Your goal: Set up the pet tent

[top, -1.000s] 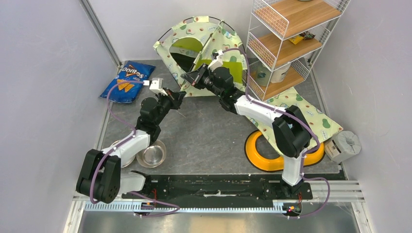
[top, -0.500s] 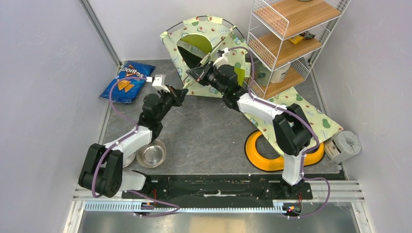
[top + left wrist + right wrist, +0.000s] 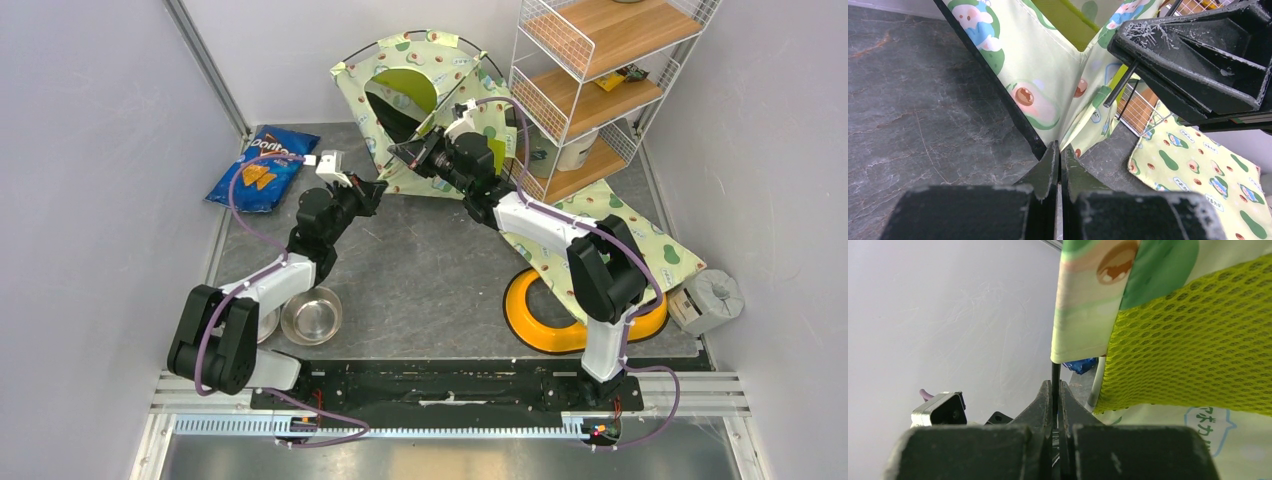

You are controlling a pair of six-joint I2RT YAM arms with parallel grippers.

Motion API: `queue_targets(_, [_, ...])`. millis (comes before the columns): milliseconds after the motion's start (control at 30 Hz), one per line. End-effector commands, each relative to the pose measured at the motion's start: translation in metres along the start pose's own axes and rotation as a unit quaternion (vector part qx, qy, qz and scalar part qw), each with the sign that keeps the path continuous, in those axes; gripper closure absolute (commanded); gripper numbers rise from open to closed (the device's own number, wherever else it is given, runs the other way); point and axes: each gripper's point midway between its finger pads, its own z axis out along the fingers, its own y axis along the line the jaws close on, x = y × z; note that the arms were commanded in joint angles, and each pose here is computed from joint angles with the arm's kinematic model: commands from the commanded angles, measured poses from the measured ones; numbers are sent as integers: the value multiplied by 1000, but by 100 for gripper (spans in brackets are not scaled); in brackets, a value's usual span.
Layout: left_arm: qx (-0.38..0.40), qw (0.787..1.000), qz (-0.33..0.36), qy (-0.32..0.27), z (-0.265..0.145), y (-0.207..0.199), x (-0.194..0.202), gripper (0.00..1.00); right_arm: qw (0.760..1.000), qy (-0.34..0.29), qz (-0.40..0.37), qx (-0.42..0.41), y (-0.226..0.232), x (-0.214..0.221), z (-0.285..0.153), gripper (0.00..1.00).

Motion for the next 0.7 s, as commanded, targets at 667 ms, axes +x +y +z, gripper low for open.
queue_targets(667, [-109, 986, -10, 128, -26, 64, 76, 98, 940, -320, 16, 119, -60, -192, -48, 100])
